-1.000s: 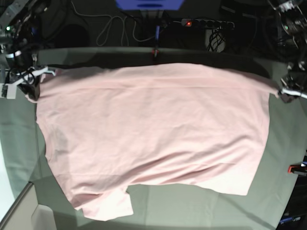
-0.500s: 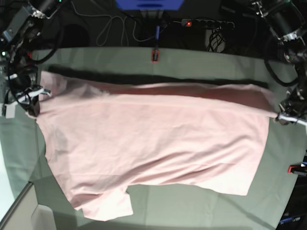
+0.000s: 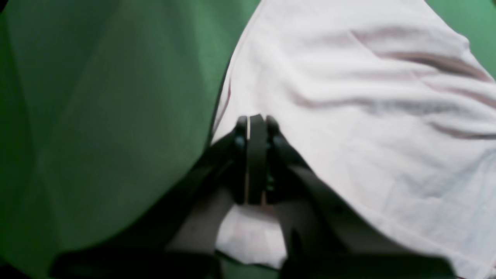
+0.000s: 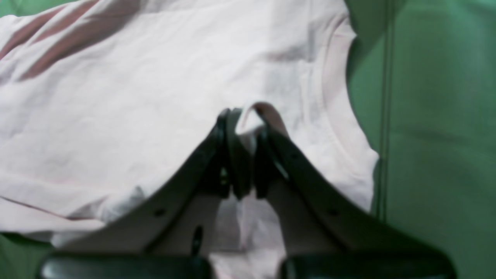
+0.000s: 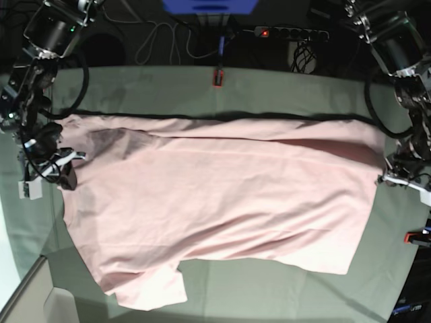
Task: Layout the t-shirt on the table in an organized manner, then fold the t-shirt properly
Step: 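Grasp the shirt edge with both grippers, one at each end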
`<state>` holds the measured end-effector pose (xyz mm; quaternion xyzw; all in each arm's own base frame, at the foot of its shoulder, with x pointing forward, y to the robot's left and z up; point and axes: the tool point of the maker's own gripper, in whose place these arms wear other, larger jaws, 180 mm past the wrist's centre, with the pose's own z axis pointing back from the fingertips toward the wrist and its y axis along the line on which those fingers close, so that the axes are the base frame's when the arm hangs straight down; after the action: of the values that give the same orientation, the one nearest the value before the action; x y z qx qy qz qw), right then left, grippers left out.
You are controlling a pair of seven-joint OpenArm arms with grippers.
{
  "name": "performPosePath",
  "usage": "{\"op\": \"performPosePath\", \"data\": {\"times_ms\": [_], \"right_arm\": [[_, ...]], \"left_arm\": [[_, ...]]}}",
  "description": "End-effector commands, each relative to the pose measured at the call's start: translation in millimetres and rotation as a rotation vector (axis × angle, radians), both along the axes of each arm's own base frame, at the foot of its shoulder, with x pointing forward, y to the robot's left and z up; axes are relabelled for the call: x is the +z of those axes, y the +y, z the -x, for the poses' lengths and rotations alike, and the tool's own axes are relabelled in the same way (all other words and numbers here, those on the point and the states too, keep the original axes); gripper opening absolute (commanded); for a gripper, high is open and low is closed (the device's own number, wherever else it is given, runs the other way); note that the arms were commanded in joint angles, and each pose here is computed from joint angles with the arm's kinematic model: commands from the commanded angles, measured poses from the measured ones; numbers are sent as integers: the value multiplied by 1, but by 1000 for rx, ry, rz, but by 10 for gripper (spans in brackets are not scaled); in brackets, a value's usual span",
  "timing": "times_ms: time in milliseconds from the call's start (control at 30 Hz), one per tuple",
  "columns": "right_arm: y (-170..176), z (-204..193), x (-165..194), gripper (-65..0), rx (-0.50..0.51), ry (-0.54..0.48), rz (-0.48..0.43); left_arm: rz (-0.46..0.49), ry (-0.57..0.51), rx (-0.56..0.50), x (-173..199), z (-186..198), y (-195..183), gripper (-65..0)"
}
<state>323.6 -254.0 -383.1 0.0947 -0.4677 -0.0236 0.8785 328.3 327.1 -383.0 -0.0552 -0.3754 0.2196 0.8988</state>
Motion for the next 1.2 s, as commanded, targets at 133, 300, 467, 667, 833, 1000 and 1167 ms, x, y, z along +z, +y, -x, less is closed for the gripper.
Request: {"op": "performPosePath", "data": {"times_ms": [133, 300, 467, 667, 833, 1000, 1167], "right_arm": [[-11, -25, 21, -650, -3, -69, -1], [-8, -34, 15, -650, 50, -36, 15], [0, -36, 12, -485, 119, -10, 53], [-6, -37, 16, -287, 94, -28, 46], [-48, -22, 21, -283, -35, -40, 41], [-74, 15, 14, -285, -106, -11, 74], [-66, 46, 0, -285, -105, 35, 85]], "left_arm": [[-8, -70, 21, 14, -20, 9, -646], [1, -78, 23, 19, -28, 8, -629], [21, -62, 28, 12, -28, 7, -431], [16, -78, 19, 17, -29, 6, -113], [-34, -47, -1, 15, -1, 7, -97], [-34, 22, 1, -16, 38, 0, -113], [-35, 38, 38, -44, 59, 3, -119]]}}
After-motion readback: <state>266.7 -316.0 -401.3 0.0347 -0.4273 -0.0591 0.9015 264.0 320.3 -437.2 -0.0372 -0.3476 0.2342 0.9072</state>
